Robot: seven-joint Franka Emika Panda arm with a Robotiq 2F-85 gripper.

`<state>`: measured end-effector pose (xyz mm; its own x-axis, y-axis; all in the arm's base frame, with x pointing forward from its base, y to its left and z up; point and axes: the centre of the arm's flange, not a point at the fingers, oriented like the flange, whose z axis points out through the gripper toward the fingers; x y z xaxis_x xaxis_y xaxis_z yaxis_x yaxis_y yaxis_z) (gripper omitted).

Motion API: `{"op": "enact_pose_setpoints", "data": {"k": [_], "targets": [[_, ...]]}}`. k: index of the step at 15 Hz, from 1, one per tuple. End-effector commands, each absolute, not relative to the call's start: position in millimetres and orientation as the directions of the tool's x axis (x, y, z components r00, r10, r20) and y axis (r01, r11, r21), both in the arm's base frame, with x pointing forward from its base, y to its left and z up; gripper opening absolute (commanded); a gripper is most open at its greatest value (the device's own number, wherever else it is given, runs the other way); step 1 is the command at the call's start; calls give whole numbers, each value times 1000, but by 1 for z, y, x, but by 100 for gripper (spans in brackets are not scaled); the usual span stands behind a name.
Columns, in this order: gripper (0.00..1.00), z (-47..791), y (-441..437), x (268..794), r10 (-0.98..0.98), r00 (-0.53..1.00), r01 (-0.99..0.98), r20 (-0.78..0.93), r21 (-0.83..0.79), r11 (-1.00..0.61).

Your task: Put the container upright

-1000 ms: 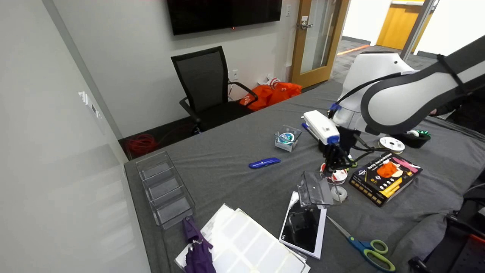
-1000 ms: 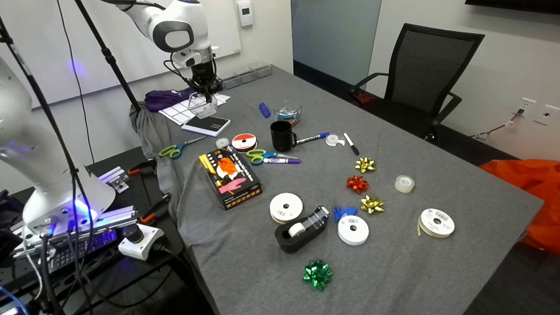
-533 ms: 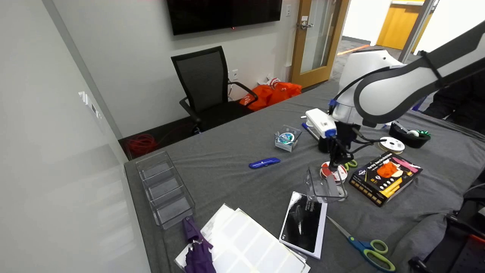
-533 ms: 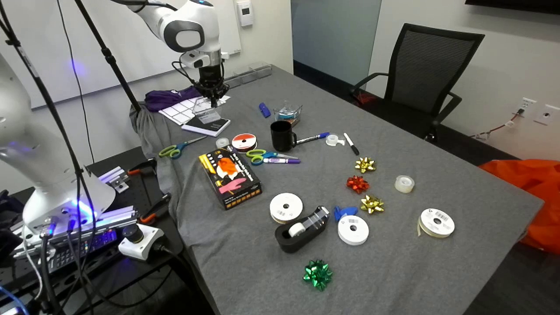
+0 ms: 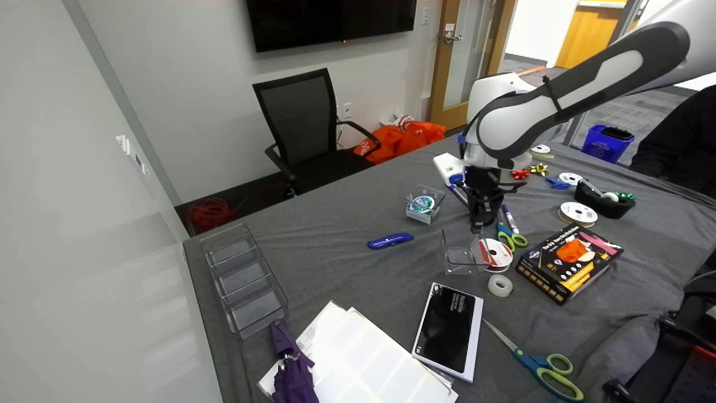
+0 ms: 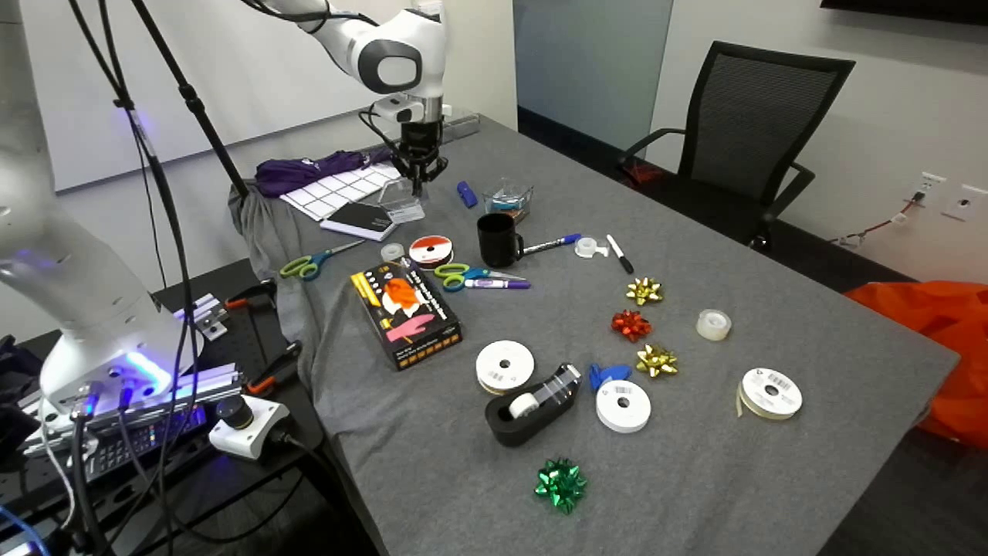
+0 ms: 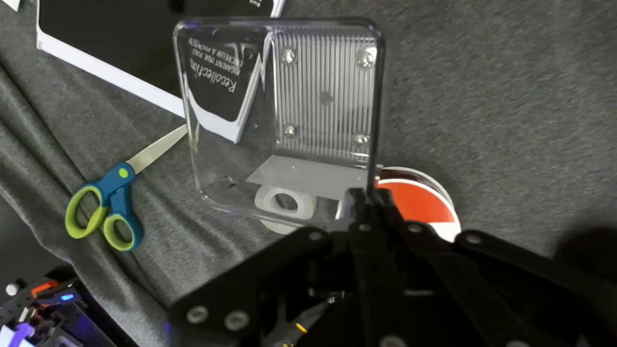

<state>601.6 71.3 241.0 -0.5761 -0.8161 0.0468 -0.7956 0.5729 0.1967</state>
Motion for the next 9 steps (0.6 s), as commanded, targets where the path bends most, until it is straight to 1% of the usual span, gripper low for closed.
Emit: {"op": "enact_pose_setpoints", "data": {"k": [1, 2, 3, 4, 6, 7, 9], "targets": [[1, 240, 65, 650, -827, -559, -802, 59, 214, 558], [1, 242, 57, 667, -821, -567, -797, 62, 211, 566], [30, 243, 52, 678, -818, -572, -794, 65, 206, 572], [31, 247, 42, 696, -811, -581, -789, 67, 199, 581], [44, 258, 24, 724, -805, -589, -785, 65, 189, 590], [52, 263, 16, 735, -805, -590, -786, 63, 183, 591], [65, 278, -3, 759, -813, -580, -797, 55, 171, 580]]}}
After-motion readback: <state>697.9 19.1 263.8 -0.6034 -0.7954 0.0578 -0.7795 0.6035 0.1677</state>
